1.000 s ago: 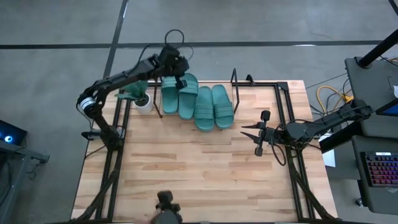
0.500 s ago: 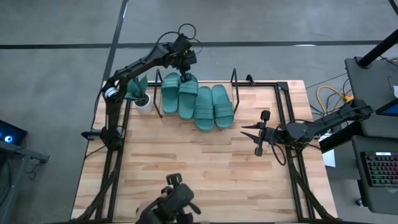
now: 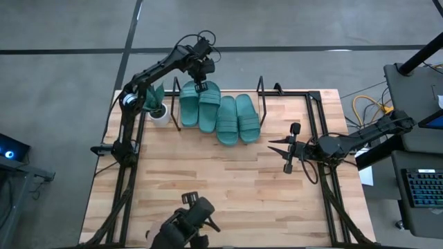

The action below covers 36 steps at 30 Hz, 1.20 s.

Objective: Pick and place slides into the shelf
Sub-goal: Put the green slipper on the shelf

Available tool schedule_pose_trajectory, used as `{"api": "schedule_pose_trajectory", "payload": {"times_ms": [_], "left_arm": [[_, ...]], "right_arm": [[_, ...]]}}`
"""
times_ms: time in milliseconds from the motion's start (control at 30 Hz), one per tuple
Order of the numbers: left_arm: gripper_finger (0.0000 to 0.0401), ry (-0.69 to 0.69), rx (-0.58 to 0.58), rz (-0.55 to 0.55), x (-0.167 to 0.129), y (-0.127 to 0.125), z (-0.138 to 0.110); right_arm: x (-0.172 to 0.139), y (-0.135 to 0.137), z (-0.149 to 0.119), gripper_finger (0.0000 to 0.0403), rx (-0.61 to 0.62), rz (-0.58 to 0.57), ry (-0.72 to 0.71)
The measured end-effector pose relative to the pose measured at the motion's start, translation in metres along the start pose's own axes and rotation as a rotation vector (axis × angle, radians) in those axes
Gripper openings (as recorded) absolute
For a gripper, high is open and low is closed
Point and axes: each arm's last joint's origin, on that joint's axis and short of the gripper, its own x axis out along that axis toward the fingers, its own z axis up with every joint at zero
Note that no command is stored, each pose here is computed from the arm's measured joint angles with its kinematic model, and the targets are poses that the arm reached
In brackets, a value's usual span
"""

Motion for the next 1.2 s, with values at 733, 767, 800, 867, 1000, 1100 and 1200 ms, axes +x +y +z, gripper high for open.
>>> {"api": "schedule_pose_trajectory", "payload": {"times_ms": [733, 767, 800, 867, 1000, 1100, 1200], "left_arm": [[0.0000, 0.007, 0.022, -0.119, 0.023, -0.015, 0.000], [0.0000, 0.016, 0.023, -0.125, 0.026, -0.016, -0.002], [0.0000, 0.023, 0.023, -0.129, 0.028, -0.017, -0.003], [0.0000, 0.038, 0.024, -0.139, 0.033, -0.020, -0.006], [0.0000, 0.041, 0.025, -0.138, 0.040, -0.022, -0.008], [0.0000, 0.045, 0.027, -0.137, 0.042, -0.023, -0.008], [0.0000, 0.038, 0.027, -0.135, 0.045, -0.024, -0.009]], "right_arm": [[0.000, 0.000, -0.001, 0.0073, 0.004, 0.001, 0.005], [0.000, 0.000, 0.000, 0.0073, 0.004, 0.001, 0.005], [0.000, 0.000, -0.001, 0.0073, 0.004, 0.001, 0.006], [0.000, 0.000, -0.001, 0.0074, 0.003, 0.002, 0.007], [0.000, 0.000, -0.001, 0.0078, 0.002, 0.002, 0.007], [0.000, 0.000, -0.001, 0.0080, 0.003, 0.001, 0.006], [0.000, 0.000, -0.001, 0.0076, 0.003, 0.001, 0.005]]}}
